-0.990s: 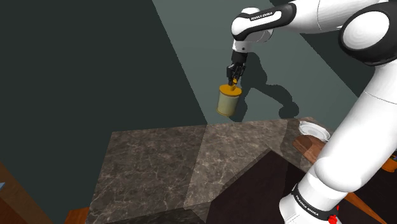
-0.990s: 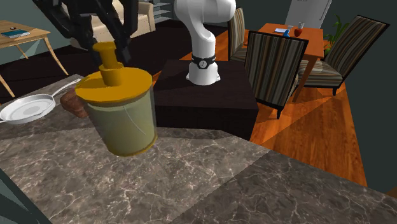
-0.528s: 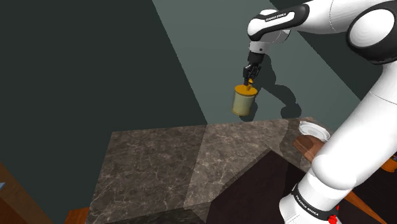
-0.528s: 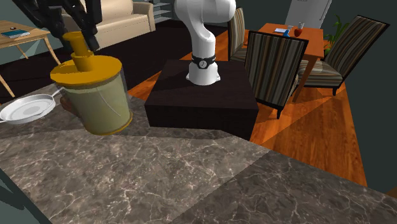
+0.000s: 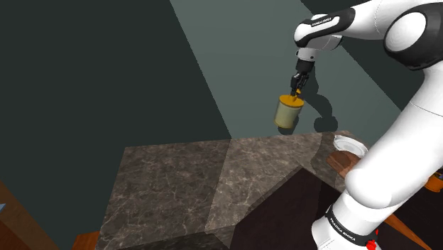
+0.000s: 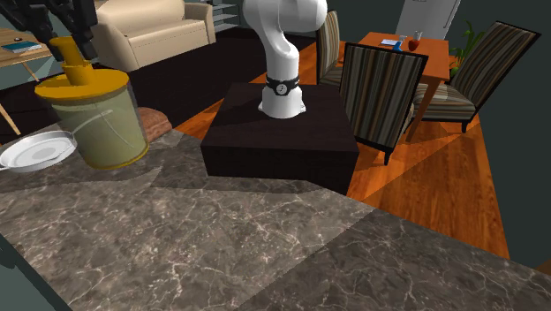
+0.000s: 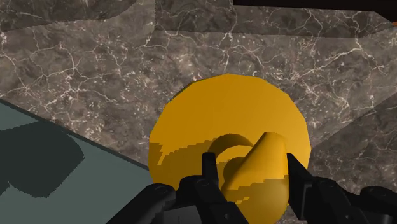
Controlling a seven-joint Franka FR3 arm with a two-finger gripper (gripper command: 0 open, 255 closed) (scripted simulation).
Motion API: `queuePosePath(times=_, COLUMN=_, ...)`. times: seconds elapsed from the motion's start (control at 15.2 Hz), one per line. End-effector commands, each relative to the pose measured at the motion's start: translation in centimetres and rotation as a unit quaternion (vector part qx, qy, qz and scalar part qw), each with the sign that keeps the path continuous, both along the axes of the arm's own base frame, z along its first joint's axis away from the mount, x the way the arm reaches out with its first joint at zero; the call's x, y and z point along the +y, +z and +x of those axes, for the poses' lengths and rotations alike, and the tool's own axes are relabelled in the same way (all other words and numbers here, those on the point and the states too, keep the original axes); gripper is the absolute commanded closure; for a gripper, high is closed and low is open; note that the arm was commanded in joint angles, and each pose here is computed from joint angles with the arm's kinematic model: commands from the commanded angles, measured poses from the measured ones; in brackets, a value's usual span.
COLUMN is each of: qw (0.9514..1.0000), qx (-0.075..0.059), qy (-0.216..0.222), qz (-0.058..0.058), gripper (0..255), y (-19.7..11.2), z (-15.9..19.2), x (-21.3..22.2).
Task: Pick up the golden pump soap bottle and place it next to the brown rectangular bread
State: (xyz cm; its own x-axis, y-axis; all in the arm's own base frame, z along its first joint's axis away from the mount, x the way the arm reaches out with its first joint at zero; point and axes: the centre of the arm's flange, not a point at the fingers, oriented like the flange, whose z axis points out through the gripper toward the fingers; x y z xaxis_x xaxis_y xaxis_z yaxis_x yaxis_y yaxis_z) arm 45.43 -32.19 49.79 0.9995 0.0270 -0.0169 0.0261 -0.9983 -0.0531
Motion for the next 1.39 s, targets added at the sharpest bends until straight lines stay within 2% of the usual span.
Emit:
queuePosePath(times=0.0, qw=1.0000, qx=0.000, qy=0.001, qz=0.000, gripper=255, y=0.3, z=-1.2, x=-2.2)
queuePosePath(times=0.92, qw=1.0000, qx=0.000, qy=0.001, qz=0.000, gripper=255, y=0.4, z=-10.2, x=-19.2)
queuePosePath(times=1.32, qw=1.0000, qx=0.000, qy=0.001, qz=0.000, gripper=255, y=-2.8, z=-10.2, x=-19.2)
